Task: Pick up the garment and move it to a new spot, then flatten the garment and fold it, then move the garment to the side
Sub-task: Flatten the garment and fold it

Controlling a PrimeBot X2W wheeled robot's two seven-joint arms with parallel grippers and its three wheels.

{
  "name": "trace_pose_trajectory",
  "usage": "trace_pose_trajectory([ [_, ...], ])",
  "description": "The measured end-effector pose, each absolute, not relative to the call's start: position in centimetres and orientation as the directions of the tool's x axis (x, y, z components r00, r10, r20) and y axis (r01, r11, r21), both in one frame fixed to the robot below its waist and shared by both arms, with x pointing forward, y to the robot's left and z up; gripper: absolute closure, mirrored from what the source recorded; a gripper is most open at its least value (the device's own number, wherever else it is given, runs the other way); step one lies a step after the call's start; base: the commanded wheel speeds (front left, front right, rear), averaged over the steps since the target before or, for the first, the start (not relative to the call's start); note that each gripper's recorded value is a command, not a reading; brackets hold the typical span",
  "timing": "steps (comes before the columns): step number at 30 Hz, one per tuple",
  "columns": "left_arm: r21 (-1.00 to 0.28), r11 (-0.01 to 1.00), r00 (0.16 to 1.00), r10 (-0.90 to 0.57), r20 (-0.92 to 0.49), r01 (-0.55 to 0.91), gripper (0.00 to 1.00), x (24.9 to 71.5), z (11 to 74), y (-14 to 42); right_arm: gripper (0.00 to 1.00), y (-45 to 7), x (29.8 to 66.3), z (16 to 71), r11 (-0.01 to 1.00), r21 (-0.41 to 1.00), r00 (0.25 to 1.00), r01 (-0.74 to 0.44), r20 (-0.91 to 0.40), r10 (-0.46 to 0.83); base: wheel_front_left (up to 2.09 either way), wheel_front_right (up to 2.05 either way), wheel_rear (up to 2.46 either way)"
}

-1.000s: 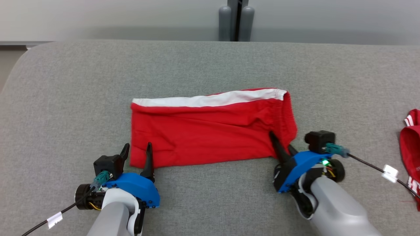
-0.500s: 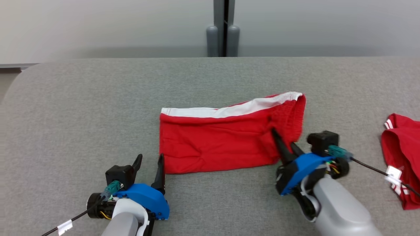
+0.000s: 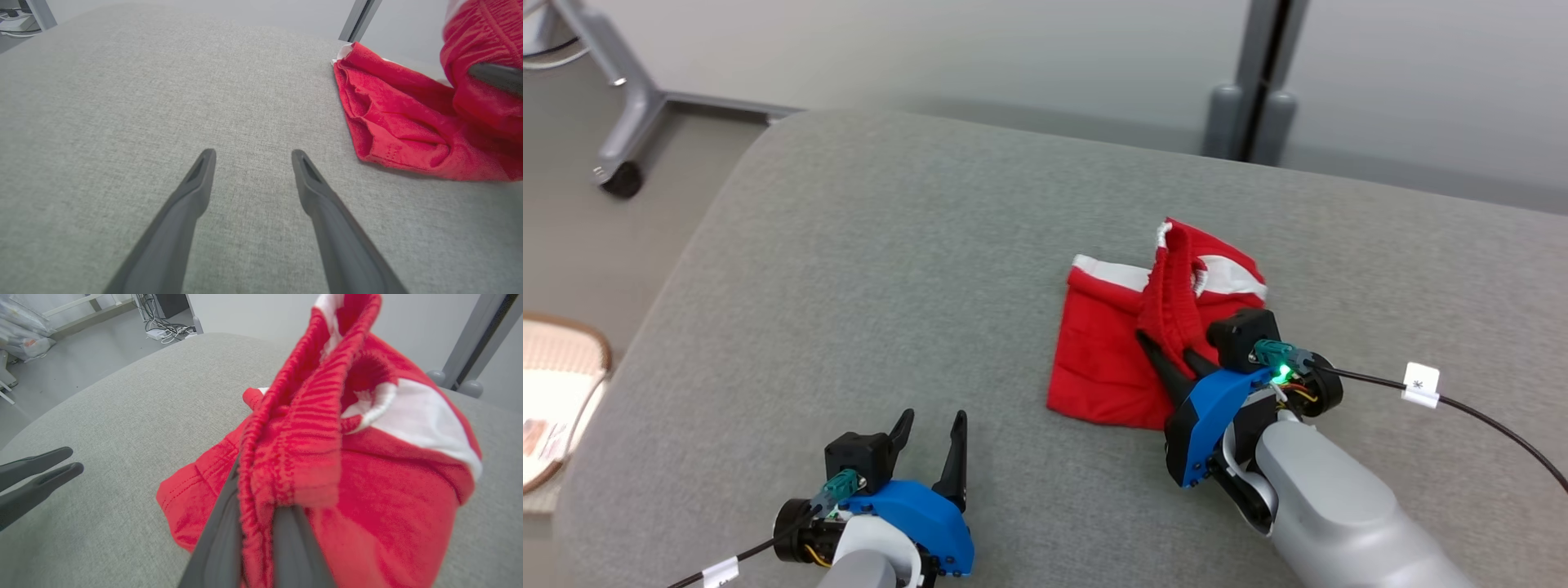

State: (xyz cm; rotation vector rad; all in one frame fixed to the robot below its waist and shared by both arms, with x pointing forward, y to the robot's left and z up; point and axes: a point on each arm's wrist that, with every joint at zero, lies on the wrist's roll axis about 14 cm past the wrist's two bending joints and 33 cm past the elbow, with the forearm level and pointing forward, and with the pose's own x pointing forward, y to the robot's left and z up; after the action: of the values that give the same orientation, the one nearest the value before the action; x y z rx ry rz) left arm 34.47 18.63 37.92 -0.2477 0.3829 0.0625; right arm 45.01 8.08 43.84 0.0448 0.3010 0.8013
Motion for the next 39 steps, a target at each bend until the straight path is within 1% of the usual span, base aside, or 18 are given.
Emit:
trace_pose_trajectory([
  [2, -0.217, 0.968, 0.92, 0.036, -0.391, -0.13, 0.0, 33.8, 37.6, 19.2, 0.0, 8.9, 45.0, 43.3, 0.685, 0.151, 0.64, -0.713, -0.259, 0.723, 0.0, 0.0, 0.0],
  [7, -0.211, 0.962, 0.91, 0.072, -0.409, -0.171, 0.0, 33.2, 37.1, 20.1, 0.0, 10.6, 44.9, 43.0, 0.656, 0.173, 0.616, -0.734, -0.237, 0.752, 0.0, 0.0, 0.0],
  [10, -0.212, 0.965, 0.914, 0.06, -0.402, -0.156, 0.0, 33.8, 37.3, 19.6, 0.0, 11.4, 44.6, 44.6, 0.634, 0.197, 0.609, -0.748, -0.176, 0.773, 0.0, 0.0, 0.0],
  [12, -0.214, 0.967, 0.919, 0.042, -0.393, -0.136, 0.0, 34.4, 37.5, 19.0, 0.0, 11.0, 44.7, 45.1, 0.641, 0.206, 0.621, -0.74, -0.158, 0.768, 0.0, 0.0, 0.0],
  [14, -0.212, 0.971, 0.927, 0.023, -0.374, -0.11, 0.0, 35.3, 38.0, 18.4, 0.0, 10.0, 45.5, 45.7, 0.665, 0.211, 0.652, -0.716, -0.137, 0.746, 0.0, 0.0, 0.0],
  [17, -0.197, 0.978, 0.943, -0.003, -0.333, -0.066, 0.0, 36.8, 39.1, 17.6, 0.0, 7.0, 47.4, 47.1, 0.729, 0.197, 0.728, -0.656, -0.091, 0.679, 0.0, 0.0, 0.0],
  [20, -0.178, 0.984, 0.959, -0.027, -0.281, -0.025, 0.0, 38.2, 40.6, 16.7, 0.0, 2.3, 48.6, 47.1, 0.812, 0.169, 0.814, -0.559, -0.079, 0.576, 0.0, 0.0, 0.0],
  [23, -0.153, 0.988, 0.971, -0.045, -0.233, 0.009, 0.0, 39.3, 41.9, 16.0, 0.0, -2.3, 48.6, 46.6, 0.88, 0.133, 0.88, -0.456, -0.08, 0.468, 0.0, 0.0, 0.0],
  [26, -0.128, 0.991, 0.977, -0.064, -0.205, 0.038, 0.0, 39.6, 42.7, 15.3, 0.0, -6.2, 47.8, 46.4, 0.928, 0.105, 0.928, -0.357, -0.079, 0.365, 0.0, 0.0, 0.0],
  [30, -0.11, 0.992, 0.978, -0.082, -0.192, 0.061, 0.0, 39.5, 42.9, 14.6, 0.0, -10.8, 46.1, 45.8, 0.967, 0.076, 0.964, -0.243, -0.094, 0.249, 0.0, 0.0, 0.0],
  [33, -0.101, 0.992, 0.98, -0.091, -0.179, 0.074, 0.0, 39.1, 43.2, 14.2, 0.0, -13.1, 44.0, 45.4, 0.979, 0.099, 0.976, -0.18, -0.106, 0.19, 0.0, 0.0, 0.0],
  [39, -0.086, 0.994, 0.978, -0.088, -0.191, 0.072, 0.0, 37.5, 42.7, 14.1, 0.0, -14.6, 41.0, 44.4, 0.984, 0.114, 0.979, -0.138, -0.138, 0.153, 0.0, 0.0, 0.0],
])
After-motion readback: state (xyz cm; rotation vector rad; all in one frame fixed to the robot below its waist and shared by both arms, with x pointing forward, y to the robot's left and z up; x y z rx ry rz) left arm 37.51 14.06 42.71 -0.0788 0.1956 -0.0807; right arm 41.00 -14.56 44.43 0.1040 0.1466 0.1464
